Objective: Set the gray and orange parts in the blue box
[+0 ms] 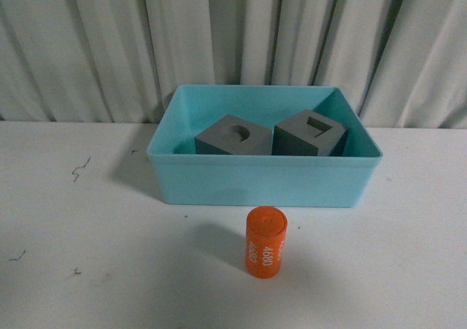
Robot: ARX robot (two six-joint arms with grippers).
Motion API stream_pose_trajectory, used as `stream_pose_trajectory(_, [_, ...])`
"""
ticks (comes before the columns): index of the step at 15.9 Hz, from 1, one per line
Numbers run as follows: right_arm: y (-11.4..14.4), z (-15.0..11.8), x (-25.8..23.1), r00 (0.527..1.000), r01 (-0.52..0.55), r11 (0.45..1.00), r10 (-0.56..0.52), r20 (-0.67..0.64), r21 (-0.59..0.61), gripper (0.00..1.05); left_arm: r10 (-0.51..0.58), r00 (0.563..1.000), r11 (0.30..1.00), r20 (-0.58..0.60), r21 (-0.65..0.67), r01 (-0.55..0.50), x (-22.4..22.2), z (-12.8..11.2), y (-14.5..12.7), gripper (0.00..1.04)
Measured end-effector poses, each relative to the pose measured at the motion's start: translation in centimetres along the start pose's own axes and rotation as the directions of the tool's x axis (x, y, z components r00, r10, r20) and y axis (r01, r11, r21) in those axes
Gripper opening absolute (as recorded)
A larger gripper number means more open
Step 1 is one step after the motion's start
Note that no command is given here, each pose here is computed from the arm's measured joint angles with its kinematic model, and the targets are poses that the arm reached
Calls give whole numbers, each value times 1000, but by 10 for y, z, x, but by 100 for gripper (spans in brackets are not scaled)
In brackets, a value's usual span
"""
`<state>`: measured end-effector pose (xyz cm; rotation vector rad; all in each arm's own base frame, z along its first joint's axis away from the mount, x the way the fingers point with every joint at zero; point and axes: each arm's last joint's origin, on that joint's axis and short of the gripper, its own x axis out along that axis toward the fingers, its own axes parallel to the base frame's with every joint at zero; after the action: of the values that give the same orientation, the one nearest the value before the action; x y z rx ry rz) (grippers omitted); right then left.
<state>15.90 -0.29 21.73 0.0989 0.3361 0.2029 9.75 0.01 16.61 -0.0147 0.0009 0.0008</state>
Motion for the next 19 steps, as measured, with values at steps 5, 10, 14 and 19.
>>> stream_pose_trajectory(5, [46,5,90,919,-369,906,321,-231,-208,98,0,1000,1000,0,1,0,0,0,0,98])
stream_pose_trajectory(10, [88,-35,162,876,-411,863,285,-390,-293,98,0,1000,1000,0,0,0,0,0,0,98])
stream_pose_trajectory(14, [103,-58,186,856,-407,864,248,-454,-296,98,0,1000,1000,0,0,0,0,0,0,98])
stream_pose_trajectory(19, [117,-71,210,848,-377,881,204,-489,-286,98,0,1000,1000,0,1,0,0,0,0,98])
